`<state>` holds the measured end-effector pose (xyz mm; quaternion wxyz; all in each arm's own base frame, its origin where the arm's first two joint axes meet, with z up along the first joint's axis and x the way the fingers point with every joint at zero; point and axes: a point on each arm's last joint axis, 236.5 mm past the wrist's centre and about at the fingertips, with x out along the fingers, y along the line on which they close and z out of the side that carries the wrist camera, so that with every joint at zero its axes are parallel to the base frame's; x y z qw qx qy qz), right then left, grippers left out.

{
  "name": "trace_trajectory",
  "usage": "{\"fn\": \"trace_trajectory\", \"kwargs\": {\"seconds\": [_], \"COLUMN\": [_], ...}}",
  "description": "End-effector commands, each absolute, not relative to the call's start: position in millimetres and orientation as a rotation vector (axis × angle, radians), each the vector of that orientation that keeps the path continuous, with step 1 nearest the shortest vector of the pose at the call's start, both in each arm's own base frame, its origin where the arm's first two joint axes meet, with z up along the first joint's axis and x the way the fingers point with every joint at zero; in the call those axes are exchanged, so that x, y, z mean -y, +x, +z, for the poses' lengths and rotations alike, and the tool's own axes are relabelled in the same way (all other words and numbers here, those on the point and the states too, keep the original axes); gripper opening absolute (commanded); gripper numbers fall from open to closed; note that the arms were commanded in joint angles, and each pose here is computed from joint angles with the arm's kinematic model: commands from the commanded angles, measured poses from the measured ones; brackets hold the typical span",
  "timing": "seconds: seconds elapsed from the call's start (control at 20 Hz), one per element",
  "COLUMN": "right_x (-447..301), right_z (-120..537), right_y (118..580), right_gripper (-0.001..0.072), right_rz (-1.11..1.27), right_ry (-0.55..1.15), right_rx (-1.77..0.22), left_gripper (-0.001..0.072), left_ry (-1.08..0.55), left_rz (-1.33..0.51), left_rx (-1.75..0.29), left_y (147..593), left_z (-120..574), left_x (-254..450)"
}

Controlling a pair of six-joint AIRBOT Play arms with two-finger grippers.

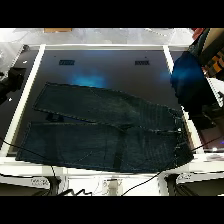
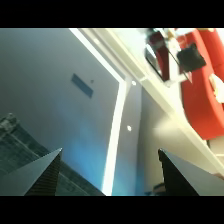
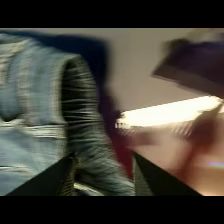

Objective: Fold the clothes and pants, and hang the long-sleeved shirts on hangers.

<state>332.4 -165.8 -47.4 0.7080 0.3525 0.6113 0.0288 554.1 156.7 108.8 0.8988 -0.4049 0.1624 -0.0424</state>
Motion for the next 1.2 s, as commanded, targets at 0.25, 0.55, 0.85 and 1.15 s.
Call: {"fn": "trace_trajectory", "kwargs": {"seconds": [0.25, 0.55, 0.85, 1.15], "right_x": [127, 122, 133, 193], "right_z": [-86, -74, -29, 56], "right_y": [398, 454, 511, 564], "right_gripper": [0.0520, 0.0480, 0.0058, 0.0037], "right_rz": [-0.012, -0.084, -0.096, -0.243], "right_ry": [1.081, 1.073, 0.882, 0.733], "right_rx": [-1.018, -0.851, -0.694, -0.391], "left_gripper": [0.0704, 0.0704, 0.0704, 0.0695], "left_ry": [-0.831, -0.831, -0.831, -0.818], "left_rz": [-0.157, -0.160, -0.159, -0.158], "left_rx": [-0.349, -0.351, -0.350, -0.360], "left_y": [549, 549, 549, 548], "left_z": [117, 117, 117, 115], "left_x": [-141, -141, -141, -141]}}
